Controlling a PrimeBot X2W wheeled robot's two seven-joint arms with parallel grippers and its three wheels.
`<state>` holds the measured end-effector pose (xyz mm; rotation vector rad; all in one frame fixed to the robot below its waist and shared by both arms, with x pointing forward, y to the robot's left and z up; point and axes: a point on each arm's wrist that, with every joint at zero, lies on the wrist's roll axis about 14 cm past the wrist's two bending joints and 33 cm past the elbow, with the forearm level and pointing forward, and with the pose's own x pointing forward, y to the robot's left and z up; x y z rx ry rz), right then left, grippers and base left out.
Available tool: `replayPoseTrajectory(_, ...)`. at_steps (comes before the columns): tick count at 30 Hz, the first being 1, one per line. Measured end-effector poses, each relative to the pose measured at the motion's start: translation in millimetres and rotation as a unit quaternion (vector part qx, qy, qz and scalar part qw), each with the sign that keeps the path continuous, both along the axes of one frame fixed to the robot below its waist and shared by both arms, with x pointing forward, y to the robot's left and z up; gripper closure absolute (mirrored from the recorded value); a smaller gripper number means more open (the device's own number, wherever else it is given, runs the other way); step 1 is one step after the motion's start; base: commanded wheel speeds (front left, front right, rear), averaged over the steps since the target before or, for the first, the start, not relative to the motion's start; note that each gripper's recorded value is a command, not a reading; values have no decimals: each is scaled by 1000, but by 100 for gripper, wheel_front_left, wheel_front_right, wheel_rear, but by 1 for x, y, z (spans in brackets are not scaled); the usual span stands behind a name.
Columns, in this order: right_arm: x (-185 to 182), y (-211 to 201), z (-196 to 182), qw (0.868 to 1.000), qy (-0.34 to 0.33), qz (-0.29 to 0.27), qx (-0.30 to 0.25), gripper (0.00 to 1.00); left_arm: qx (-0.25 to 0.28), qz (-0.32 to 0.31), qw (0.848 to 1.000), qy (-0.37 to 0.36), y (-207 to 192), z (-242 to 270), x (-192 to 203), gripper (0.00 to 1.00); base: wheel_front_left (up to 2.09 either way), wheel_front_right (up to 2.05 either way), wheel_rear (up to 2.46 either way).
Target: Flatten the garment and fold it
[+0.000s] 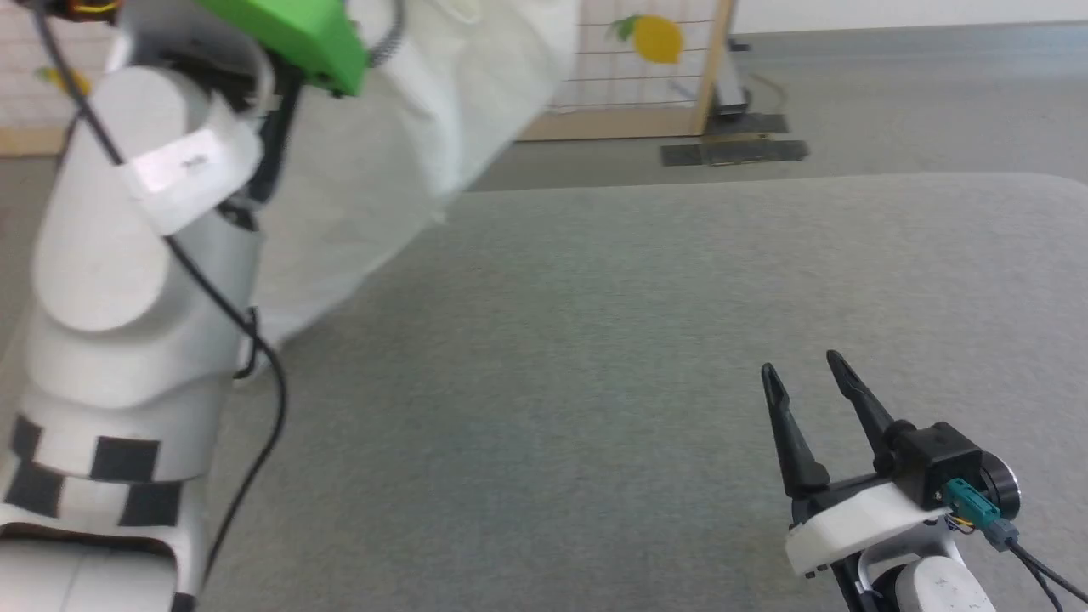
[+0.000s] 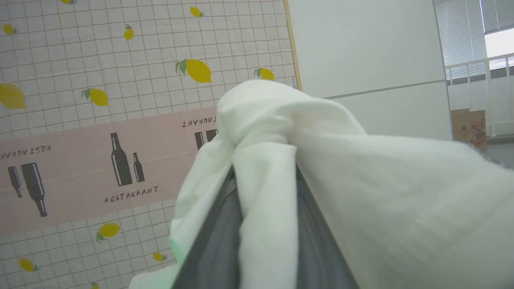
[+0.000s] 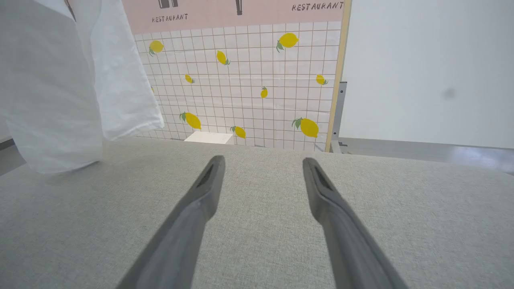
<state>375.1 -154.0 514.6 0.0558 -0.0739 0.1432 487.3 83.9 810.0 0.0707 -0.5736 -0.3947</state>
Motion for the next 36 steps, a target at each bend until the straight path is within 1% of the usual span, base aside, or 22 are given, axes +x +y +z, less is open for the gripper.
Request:
replayPoseTrajectory(3,-12,-22,3,999,-2,-34,-1,0,-13,-66,998,2,-49,5,-8,100,0,0,0)
replayPoseTrajectory(5,-20,-36,5,998,-4,-55,-2,0,-27,-112,993,11,-81,4,-14,100,0,0,0)
replayPoseTrajectory(8,-31,-50,6,997,-6,-79,-3,0,-22,-159,986,39,-123,-11,-18,100,0,0,0)
replayPoseTrajectory(10,-37,-58,7,996,-7,-91,-4,0,-1,-180,980,84,-147,-41,-16,100,0,0,0)
replayPoseTrajectory(11,-39,-61,8,995,-7,-97,-4,0,13,-186,975,118,-157,-64,-14,100,0,0,0)
replayPoseTrajectory(13,-42,-67,7,994,-5,-106,-4,0,46,-193,961,191,-172,-118,-11,100,0,0,0)
replayPoseTrajectory(14,-43,-68,5,994,-2,-109,-4,0,63,-193,950,237,-176,-151,-10,100,0,0,0)
replayPoseTrajectory(15,-43,-69,3,994,2,-110,-4,0,79,-194,936,283,-179,-185,-12,100,0,0,0)
replayPoseTrajectory(16,-43,-70,1,994,5,-112,-3,0,103,-193,919,328,-180,-221,-17,100,0,0,0)
replayPoseTrajectory(17,-42,-70,-1,994,8,-112,-2,0,115,-192,904,365,-180,-248,-22,100,0,0,0)
replayPoseTrajectory(19,-41,-69,-5,994,15,-111,-3,0,145,-188,861,449,-174,-311,-40,100,0,0,0)
replayPoseTrajectory(20,-41,-69,-6,994,17,-111,-3,0,152,-186,845,479,-170,-332,-48,100,0,0,0)
replayPoseTrajectory(22,-40,-69,-8,994,20,-110,-3,0,163,-185,802,544,-162,-373,-71,100,0,0,0)
replayPoseTrajectory(23,-40,-68,-9,994,21,-110,-3,0,157,-185,790,563,-159,-385,-78,100,0,0,0)
replayPoseTrajectory(25,-39,-67,-10,994,23,-107,-3,0,140,-188,778,583,-158,-393,-87,100,0,0,0)
replayPoseTrajectory(26,-38,-66,-10,994,23,-105,-3,0,131,-188,780,582,-158,-392,-87,60,0,0,0)
replayPoseTrajectory(27,-37,-65,-9,994,23,-104,-3,0,121,-188,785,578,-158,-389,-86,0,0,0,0)
replayPoseTrajectory(30,-35,-64,-9,995,22,-101,-3,0,88,-185,808,552,-155,-378,-81,0,0,0,0)
replayPoseTrajectory(31,-33,-62,-8,995,21,-98,-3,0,71,-183,821,536,-153,-371,-77,0,0,0,0)
replayPoseTrajectory(33,-31,-59,-7,995,19,-94,-2,0,28,-169,858,484,-144,-347,-62,0,0,0,0)
replayPoseTrajectory(34,-30,-59,-6,996,17,-92,-2,0,11,-163,874,457,-140,-335,-56,0,0,0,0)
replayPoseTrajectory(36,-27,-54,-4,996,14,-84,-1,0,-21,-135,912,388,-120,-306,-40,0,0,0,0)
